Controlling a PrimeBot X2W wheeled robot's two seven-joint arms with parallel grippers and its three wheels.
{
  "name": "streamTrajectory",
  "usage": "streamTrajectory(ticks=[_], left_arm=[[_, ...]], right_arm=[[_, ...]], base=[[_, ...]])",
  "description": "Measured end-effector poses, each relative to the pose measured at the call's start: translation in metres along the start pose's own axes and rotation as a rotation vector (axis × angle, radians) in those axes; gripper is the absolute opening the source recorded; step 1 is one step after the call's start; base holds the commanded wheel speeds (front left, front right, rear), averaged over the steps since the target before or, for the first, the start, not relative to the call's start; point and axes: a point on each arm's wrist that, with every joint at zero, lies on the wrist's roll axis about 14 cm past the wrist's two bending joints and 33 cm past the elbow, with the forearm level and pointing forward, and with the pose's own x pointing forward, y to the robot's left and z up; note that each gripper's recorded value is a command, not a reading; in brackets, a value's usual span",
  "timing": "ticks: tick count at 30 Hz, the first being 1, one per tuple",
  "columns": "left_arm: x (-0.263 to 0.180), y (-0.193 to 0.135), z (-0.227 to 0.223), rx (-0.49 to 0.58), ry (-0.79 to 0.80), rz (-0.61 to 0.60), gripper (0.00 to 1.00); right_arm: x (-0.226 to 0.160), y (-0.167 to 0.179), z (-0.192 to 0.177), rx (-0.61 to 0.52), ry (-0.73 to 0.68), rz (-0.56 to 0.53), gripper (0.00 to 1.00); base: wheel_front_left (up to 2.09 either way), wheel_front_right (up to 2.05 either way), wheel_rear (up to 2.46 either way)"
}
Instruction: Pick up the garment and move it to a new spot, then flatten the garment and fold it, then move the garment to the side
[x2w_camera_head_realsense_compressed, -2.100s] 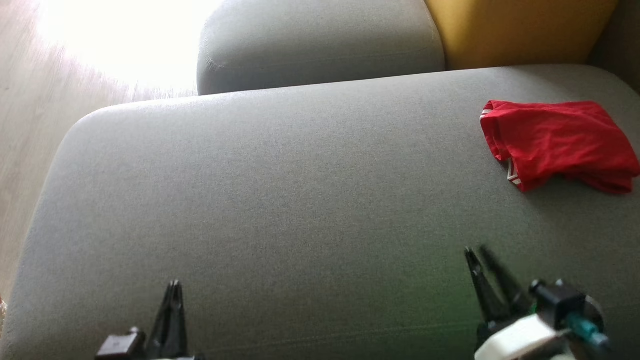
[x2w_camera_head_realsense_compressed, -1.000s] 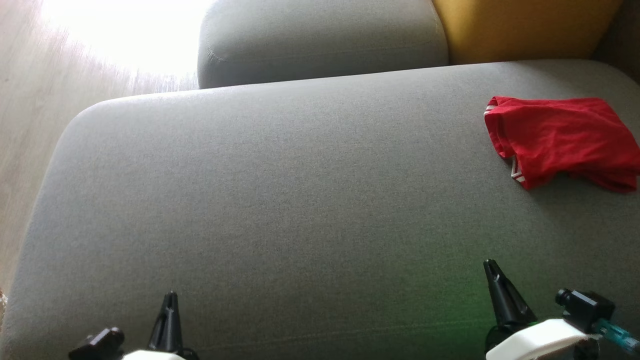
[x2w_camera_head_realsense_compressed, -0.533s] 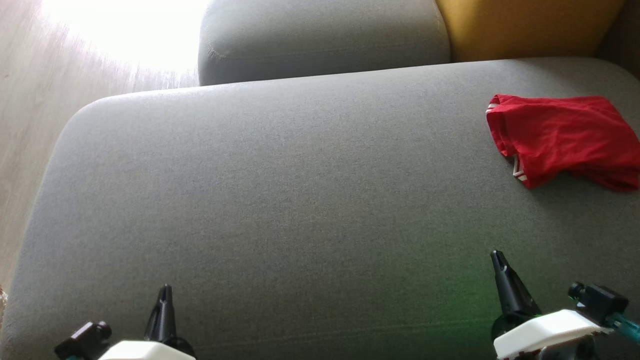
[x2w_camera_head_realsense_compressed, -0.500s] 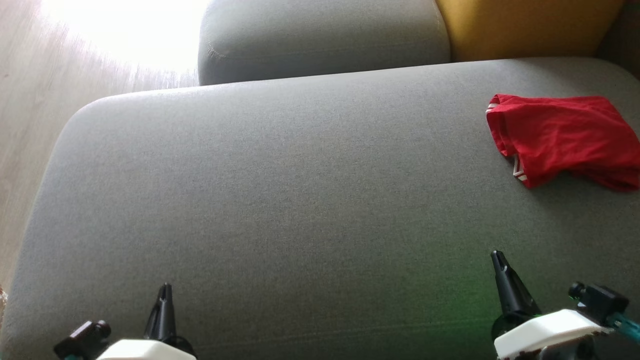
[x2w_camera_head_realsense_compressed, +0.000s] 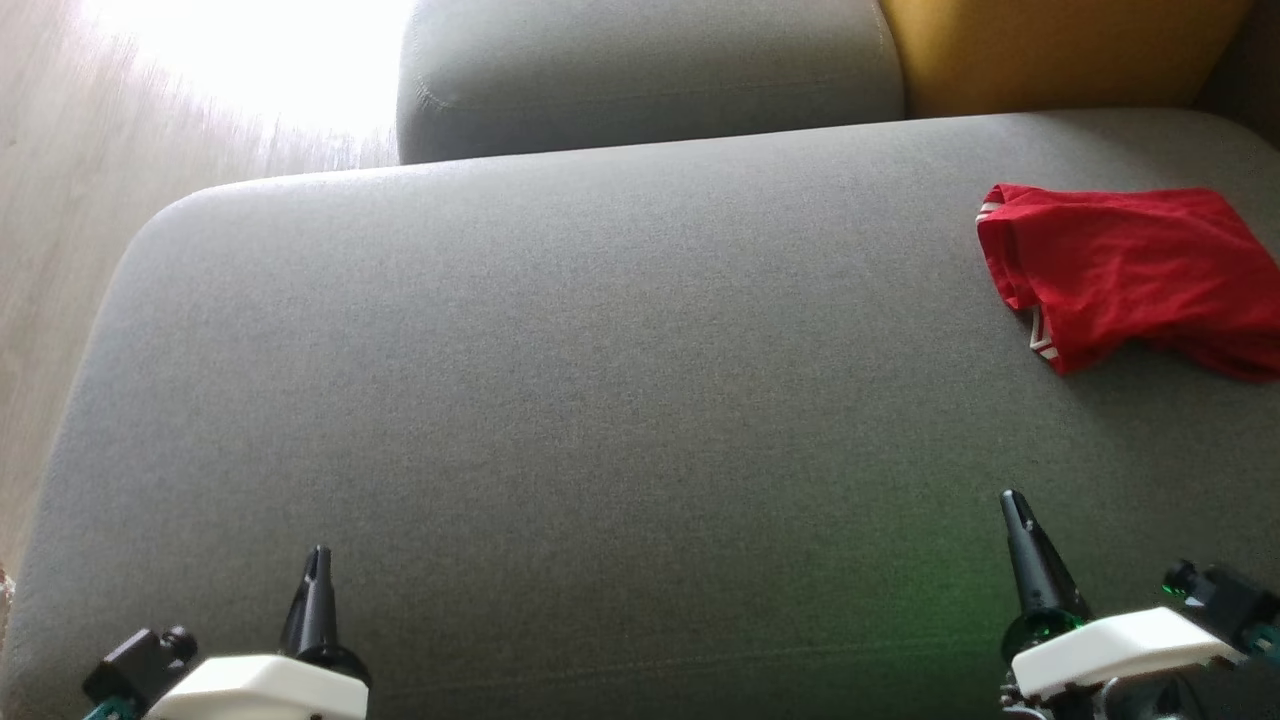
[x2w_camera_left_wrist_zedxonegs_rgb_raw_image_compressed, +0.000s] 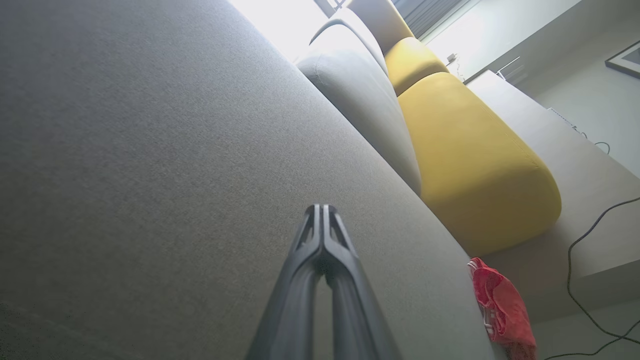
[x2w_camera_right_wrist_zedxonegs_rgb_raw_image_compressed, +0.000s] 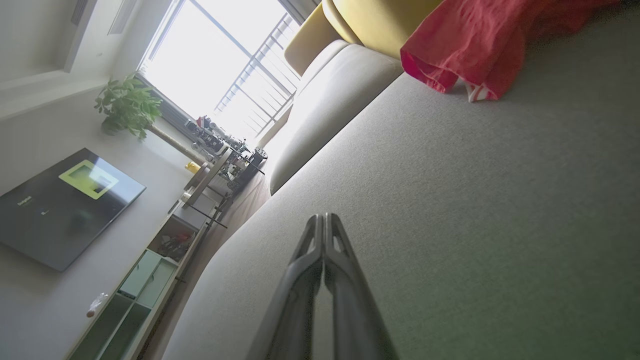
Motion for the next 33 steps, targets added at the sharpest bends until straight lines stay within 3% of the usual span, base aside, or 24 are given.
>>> streamTrajectory(ticks=[33], left_arm=[[0.022,-0.004,0.013,-0.364,0.013,-0.021,0.00]], right_arm=[[0.018,0.003,0.011,0.380,-0.003,-0.004,0.00]], base=[[0.00,0.00,0.00]])
